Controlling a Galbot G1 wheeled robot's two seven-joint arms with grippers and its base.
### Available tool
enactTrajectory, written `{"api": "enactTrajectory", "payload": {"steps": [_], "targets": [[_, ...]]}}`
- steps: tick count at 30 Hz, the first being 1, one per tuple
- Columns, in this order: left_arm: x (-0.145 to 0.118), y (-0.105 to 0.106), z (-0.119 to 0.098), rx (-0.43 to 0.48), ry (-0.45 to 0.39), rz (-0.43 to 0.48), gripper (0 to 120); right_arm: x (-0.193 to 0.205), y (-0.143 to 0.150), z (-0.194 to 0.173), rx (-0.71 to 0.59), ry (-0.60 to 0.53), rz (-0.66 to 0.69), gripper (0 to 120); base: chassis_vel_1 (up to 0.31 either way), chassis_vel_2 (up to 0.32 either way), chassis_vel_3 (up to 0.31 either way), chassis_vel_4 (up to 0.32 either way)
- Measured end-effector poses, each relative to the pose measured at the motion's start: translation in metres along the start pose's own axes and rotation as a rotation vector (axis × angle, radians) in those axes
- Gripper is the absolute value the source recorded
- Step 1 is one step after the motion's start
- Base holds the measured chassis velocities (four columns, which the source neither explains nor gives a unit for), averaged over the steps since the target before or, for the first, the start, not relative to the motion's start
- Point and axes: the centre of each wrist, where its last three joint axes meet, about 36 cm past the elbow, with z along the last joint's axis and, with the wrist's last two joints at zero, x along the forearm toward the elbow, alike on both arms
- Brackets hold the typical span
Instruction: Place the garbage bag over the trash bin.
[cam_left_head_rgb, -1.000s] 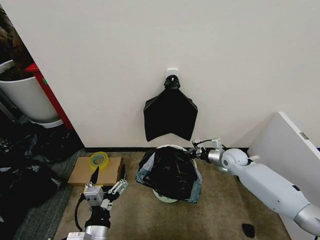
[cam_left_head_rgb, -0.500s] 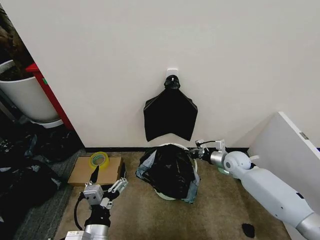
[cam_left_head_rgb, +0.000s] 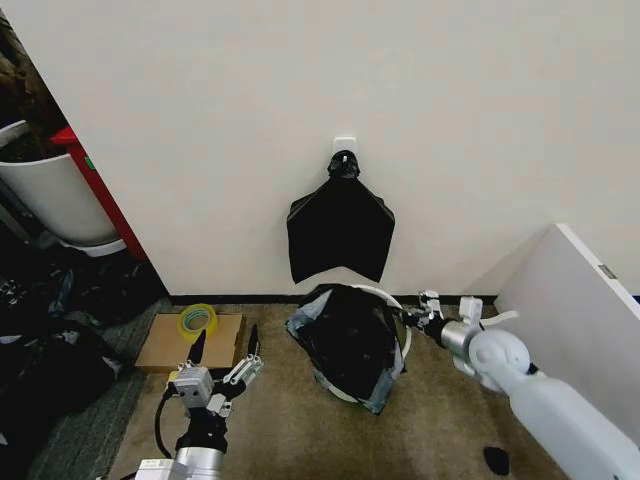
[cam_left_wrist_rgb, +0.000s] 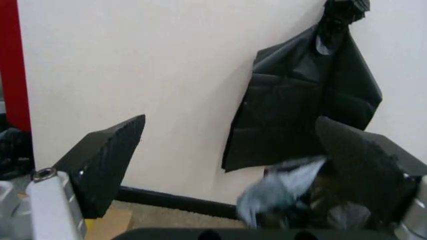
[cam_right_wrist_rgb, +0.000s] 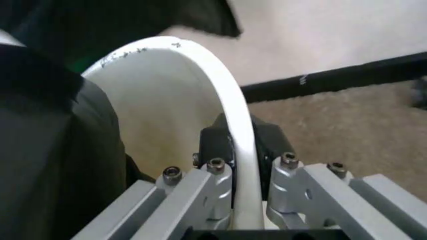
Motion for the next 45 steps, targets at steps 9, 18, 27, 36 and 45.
{"api": "enactTrajectory", "payload": {"steps": [9,18,27,36,45], "targets": [[0.001,-0.003,-0.001,0.000,0.009,0.023,100,0.038,0.062,0.038,-0.132,-0.111,0.117,3,0.000,0.000,0.000,0.000],[0.004,-0.002,-0.003,-0.002,0.015,0.035,100,0.049,0.105,0.076,-0.173,-0.146,0.201,3,0.000,0.000,0.000,0.000],[0.008,-0.001,-0.006,-0.003,0.018,0.040,100,0.034,0.111,0.095,-0.205,-0.163,0.227,3,0.000,0.000,0.000,0.000],[0.009,-0.003,-0.004,0.003,0.021,0.045,100,0.021,0.102,0.113,-0.218,-0.153,0.259,3,0.000,0.000,0.000,0.000],[0.009,-0.006,-0.002,0.009,0.026,0.054,100,0.032,0.104,0.120,-0.178,-0.148,0.245,16,0.000,0.000,0.000,0.000]]}}
